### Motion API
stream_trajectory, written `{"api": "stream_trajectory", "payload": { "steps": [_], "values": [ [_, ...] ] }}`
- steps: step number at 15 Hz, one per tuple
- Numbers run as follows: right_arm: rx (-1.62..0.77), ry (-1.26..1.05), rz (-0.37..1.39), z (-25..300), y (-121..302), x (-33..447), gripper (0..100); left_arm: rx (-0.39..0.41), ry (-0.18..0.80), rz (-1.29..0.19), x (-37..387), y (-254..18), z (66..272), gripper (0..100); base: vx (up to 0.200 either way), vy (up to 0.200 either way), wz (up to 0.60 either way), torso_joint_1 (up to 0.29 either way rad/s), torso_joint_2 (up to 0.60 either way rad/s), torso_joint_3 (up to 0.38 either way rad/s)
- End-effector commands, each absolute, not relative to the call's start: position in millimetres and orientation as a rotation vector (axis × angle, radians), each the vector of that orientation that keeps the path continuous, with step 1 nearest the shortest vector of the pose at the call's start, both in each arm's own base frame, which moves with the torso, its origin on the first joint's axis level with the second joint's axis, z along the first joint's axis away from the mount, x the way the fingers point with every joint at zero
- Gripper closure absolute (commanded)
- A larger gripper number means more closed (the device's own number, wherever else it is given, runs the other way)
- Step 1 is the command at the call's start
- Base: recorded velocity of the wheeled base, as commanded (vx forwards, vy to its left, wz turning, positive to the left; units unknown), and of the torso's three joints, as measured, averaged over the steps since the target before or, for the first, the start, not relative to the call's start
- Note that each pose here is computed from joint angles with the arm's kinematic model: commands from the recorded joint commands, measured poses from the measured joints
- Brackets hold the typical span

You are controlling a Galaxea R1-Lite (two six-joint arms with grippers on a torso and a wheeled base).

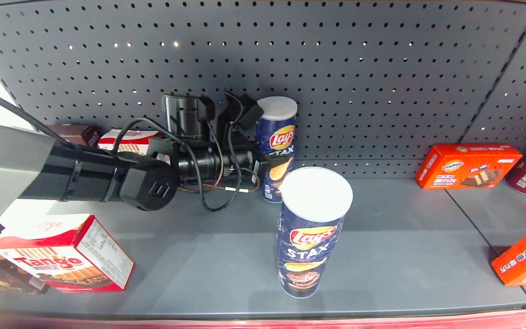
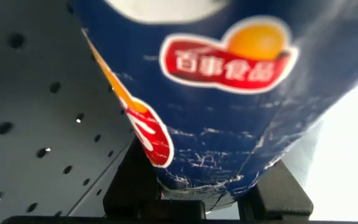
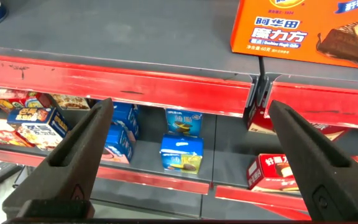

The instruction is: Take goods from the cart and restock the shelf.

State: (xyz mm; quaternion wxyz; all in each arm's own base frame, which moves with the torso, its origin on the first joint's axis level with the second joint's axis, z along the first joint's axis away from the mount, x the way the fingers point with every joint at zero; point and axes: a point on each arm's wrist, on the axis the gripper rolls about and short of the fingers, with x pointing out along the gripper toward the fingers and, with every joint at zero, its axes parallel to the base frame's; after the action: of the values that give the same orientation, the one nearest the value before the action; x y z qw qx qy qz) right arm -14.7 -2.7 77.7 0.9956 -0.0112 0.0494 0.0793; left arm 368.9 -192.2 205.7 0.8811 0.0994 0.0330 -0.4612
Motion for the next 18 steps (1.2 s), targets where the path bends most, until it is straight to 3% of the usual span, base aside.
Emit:
{"api": "stream_trajectory", "payload": {
  "steps": [1, 8, 9, 11, 18],
  "values": [
    [-0.023, 0.101, 0.159, 77.8, -2.6, -14.4, 0, 0.208, 0.088, -0.963, 373.1, -194.6, 197.0, 100, 0.000, 0.000, 0.00, 0.000, 0.00, 0.000],
    [-0.024, 0.101, 0.159, 77.8, -2.6, -14.4, 0, 0.212, 0.058, -0.973, 376.5, -202.2, 193.1, 100, 0.000, 0.000, 0.00, 0.000, 0.00, 0.000],
    [-0.023, 0.101, 0.159, 77.8, -2.6, -14.4, 0, 0.212, 0.051, -0.971, 376.0, -202.6, 194.1, 0, 0.000, 0.000, 0.00, 0.000, 0.00, 0.000],
    [-0.023, 0.101, 0.159, 77.8, -2.6, -14.4, 0, 0.210, 0.049, -0.968, 373.8, -200.7, 194.0, 0, 0.000, 0.000, 0.00, 0.000, 0.00, 0.000],
    [-0.023, 0.101, 0.159, 77.8, -2.6, -14.4, 0, 0.213, 0.024, -0.939, 320.3, -169.0, 228.5, 0, 0.000, 0.000, 0.00, 0.000, 0.00, 0.000]
  ]
}}
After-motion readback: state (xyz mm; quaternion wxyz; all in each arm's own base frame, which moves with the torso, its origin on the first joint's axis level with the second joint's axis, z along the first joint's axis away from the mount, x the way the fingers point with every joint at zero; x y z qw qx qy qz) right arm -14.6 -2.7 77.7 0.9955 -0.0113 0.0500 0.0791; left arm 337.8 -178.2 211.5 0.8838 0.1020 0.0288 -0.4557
